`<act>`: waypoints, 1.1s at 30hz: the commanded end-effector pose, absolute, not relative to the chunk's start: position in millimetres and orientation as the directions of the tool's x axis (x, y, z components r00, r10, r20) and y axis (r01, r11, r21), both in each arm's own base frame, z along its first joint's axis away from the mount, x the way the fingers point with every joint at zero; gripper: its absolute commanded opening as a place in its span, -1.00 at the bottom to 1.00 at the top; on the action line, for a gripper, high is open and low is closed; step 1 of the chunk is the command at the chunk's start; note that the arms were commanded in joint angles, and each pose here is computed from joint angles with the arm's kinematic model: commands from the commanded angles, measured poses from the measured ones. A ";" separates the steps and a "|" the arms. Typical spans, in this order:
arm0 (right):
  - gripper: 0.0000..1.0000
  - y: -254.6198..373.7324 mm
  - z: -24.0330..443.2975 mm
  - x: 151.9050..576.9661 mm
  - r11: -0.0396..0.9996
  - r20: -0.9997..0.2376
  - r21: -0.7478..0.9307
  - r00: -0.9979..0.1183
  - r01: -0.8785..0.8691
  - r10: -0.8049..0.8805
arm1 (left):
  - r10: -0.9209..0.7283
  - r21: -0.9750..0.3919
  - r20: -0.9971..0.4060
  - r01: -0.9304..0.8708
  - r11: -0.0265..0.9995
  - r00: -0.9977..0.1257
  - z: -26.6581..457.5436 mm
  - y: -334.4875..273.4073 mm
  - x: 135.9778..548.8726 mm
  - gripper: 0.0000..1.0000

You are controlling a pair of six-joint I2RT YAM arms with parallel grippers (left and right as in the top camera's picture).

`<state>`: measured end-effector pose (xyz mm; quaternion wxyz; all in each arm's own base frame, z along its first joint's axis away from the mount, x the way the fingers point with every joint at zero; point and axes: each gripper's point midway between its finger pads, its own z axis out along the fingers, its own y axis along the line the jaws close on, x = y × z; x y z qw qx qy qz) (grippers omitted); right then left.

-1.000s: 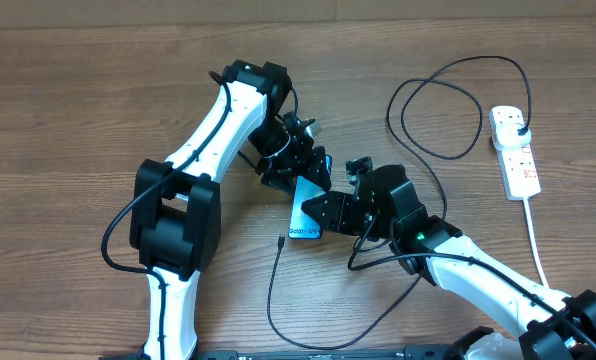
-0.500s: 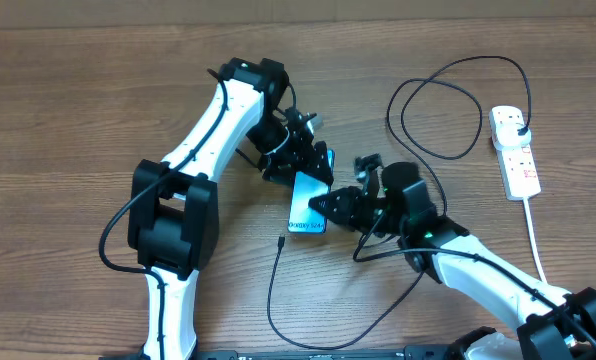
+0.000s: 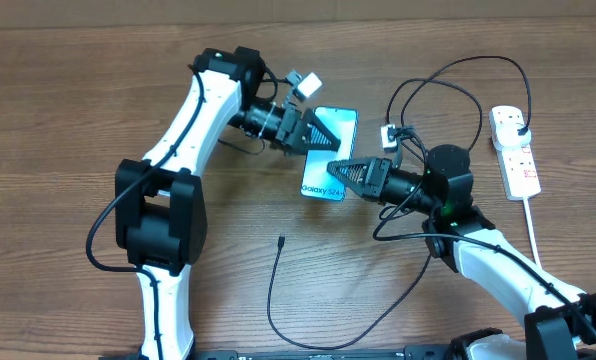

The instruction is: Plug charger to phone and switch on socket

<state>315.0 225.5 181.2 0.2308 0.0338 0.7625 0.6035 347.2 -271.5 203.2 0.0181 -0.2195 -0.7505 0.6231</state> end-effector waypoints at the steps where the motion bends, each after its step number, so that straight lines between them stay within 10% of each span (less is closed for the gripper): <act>1: -0.93 228.3 209.8 316.0 0.231 -0.385 0.918 -0.866 -0.323 0.319 | 0.241 -0.914 -0.405 0.395 -0.089 -0.882 249.0 -271.7 357.8 0.29; 27: -0.92 226.9 214.9 321.4 0.223 -0.373 0.924 -0.857 -0.310 0.356 | 0.274 -0.915 -0.402 0.381 -0.131 -0.874 254.4 -290.2 343.2 -0.15; 33: -0.92 226.5 216.2 322.5 0.223 -0.379 0.922 -0.852 -0.315 0.361 | 0.280 -0.916 -0.400 0.378 -0.132 -0.872 254.2 -292.5 341.0 -0.57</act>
